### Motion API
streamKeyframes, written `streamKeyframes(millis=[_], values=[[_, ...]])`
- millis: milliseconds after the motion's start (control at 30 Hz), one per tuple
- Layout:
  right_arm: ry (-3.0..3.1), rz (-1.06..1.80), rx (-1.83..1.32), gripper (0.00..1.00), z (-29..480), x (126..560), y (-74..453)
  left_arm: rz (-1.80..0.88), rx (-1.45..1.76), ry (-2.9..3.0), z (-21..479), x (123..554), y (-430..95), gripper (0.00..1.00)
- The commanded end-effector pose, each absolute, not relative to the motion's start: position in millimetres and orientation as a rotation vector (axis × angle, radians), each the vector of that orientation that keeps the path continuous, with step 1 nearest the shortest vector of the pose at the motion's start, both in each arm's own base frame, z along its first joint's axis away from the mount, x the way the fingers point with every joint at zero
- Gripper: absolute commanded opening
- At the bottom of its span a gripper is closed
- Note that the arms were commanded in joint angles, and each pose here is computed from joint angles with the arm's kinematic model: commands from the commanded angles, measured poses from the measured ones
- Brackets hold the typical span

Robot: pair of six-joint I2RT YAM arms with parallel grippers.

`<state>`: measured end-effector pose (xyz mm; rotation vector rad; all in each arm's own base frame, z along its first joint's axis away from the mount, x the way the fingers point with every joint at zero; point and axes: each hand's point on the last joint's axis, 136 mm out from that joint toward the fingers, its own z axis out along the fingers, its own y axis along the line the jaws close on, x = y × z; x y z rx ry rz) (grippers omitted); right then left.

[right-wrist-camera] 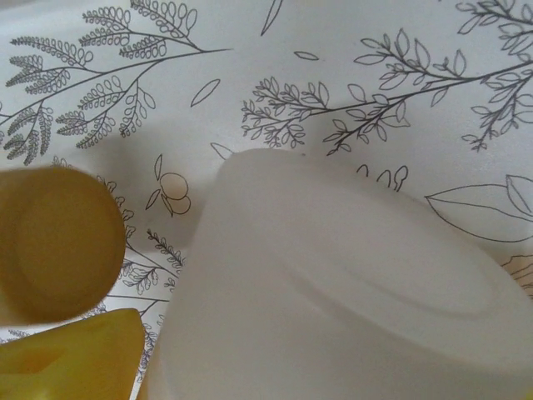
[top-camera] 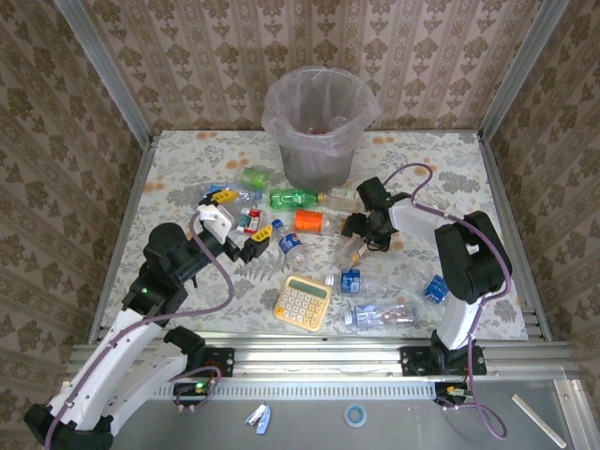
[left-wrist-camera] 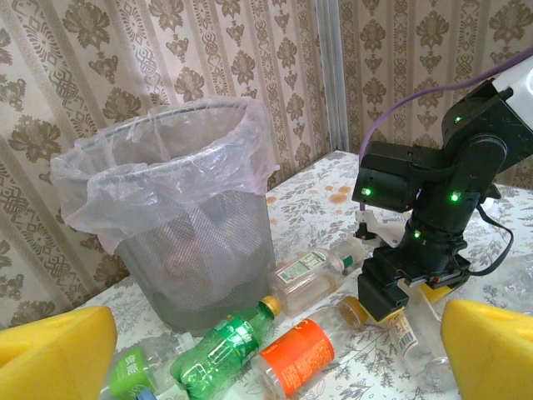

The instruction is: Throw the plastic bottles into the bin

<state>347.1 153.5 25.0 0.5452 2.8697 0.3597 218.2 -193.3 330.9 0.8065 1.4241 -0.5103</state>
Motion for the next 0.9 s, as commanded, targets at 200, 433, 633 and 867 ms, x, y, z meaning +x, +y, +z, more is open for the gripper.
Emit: streamKeyframes(millis=[200, 433, 633, 867], values=[[2.831, 0.335, 0.606, 0.71, 22, 353, 144, -0.490, 0.818, 1.401, 332, 218, -193, 1.00], [2.776, 0.316, 0.616, 0.66, 39, 358, 134, -0.488, 0.818, 1.403, 331, 218, -193, 1.00], [2.748, 0.294, 0.626, 0.63, 45, 360, 123, -0.487, 0.820, 1.404, 331, 218, -193, 1.00], [2.672, 0.312, 0.647, 0.62, 63, 370, 110, -0.484, 0.820, 1.407, 330, 218, -193, 1.00]])
